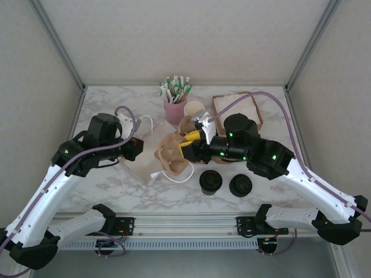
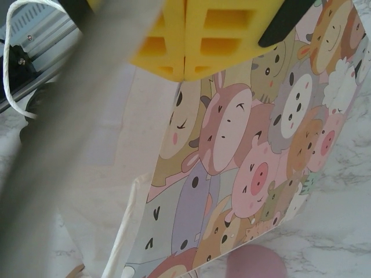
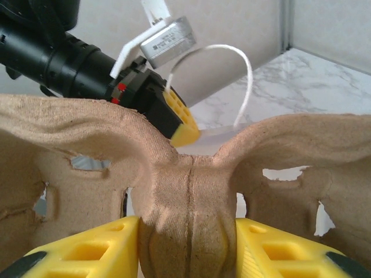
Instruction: Pack the takeout coffee
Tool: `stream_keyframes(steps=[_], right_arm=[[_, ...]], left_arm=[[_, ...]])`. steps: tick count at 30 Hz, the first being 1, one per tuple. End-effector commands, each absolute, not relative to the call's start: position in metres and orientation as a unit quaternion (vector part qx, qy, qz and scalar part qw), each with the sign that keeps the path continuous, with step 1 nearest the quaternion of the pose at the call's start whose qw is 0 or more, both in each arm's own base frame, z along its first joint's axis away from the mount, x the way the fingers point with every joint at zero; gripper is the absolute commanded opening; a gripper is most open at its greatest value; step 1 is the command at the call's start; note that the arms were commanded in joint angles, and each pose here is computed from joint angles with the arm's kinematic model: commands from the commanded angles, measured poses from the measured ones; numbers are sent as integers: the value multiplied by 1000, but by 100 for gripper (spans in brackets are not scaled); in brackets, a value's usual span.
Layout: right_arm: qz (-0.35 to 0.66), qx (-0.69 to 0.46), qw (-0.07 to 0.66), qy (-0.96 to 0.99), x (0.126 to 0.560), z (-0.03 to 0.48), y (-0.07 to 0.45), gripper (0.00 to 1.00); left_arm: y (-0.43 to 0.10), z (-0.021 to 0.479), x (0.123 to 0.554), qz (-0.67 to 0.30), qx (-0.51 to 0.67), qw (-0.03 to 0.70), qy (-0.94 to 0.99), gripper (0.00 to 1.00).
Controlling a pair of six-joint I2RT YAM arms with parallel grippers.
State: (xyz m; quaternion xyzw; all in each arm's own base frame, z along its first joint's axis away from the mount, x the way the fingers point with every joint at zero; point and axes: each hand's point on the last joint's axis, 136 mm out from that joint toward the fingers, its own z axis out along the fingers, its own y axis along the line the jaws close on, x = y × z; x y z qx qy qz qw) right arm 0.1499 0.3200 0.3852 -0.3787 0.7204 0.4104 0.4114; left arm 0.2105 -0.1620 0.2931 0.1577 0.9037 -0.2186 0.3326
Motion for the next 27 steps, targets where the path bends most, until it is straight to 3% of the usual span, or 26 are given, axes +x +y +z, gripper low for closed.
stream_keyframes(steps=[1, 11, 27], right_arm=[[457, -385, 401, 695, 140, 390, 337, 42], [487, -421, 373, 668, 132, 371, 363, 41], [434, -474, 370, 671, 146, 319, 381, 40]], left_arm=[[-166, 301, 205, -239, 154, 334, 899, 0], [-170, 302, 204, -250, 152, 327, 899, 0], [-171, 301, 203, -253, 150, 321, 900, 0]])
